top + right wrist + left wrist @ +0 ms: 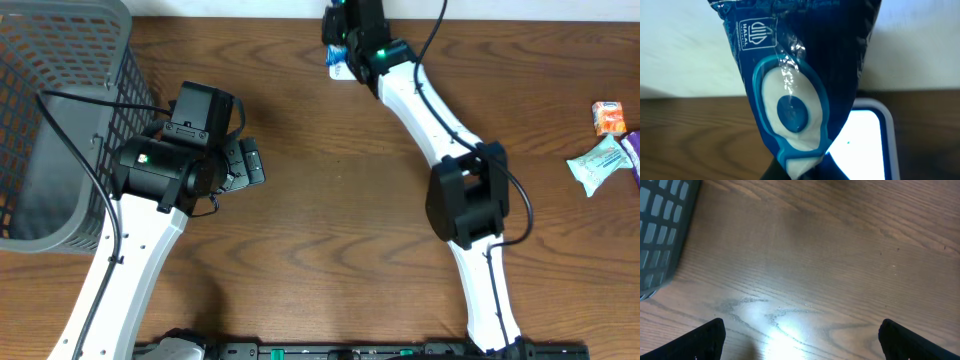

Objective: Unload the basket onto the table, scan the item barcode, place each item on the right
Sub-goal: 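Raise the Oreo pack up to the scanner with the right gripper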

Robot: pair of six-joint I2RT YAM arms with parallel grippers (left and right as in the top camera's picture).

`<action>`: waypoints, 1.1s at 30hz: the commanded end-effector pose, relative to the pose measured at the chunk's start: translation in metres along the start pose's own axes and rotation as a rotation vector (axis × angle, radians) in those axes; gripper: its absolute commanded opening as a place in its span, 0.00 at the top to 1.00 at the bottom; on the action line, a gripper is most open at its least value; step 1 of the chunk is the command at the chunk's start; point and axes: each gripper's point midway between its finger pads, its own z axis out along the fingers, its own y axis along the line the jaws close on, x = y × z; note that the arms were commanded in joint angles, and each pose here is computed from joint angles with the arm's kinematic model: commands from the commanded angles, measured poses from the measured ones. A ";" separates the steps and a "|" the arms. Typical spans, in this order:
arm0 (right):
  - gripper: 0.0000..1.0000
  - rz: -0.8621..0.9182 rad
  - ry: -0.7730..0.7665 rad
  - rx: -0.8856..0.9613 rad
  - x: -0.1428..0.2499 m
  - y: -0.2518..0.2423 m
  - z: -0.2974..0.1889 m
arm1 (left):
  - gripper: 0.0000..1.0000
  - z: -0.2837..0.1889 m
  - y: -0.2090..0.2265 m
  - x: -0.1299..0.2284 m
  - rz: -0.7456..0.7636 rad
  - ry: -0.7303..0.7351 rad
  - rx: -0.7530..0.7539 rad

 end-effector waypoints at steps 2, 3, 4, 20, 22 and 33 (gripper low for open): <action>0.99 0.005 -0.078 0.090 -0.022 -0.016 -0.005 | 0.02 0.002 0.003 -0.001 -0.012 0.001 -0.017; 0.99 0.007 -0.087 0.101 -0.024 -0.018 -0.005 | 0.02 0.002 0.003 -0.001 -0.012 0.002 -0.017; 0.99 0.008 -0.093 0.112 -0.025 -0.021 -0.005 | 0.02 0.002 0.003 -0.001 -0.012 0.002 -0.017; 0.99 0.151 -0.103 0.103 -0.036 -0.050 -0.001 | 0.02 0.002 0.003 -0.001 -0.012 0.002 -0.017; 0.99 0.150 -0.095 0.089 -0.035 -0.048 0.000 | 0.02 0.002 0.003 -0.001 -0.012 0.002 -0.017; 0.99 0.187 -0.185 0.120 -0.097 -0.075 -0.045 | 0.02 0.002 0.003 -0.001 -0.012 0.002 -0.017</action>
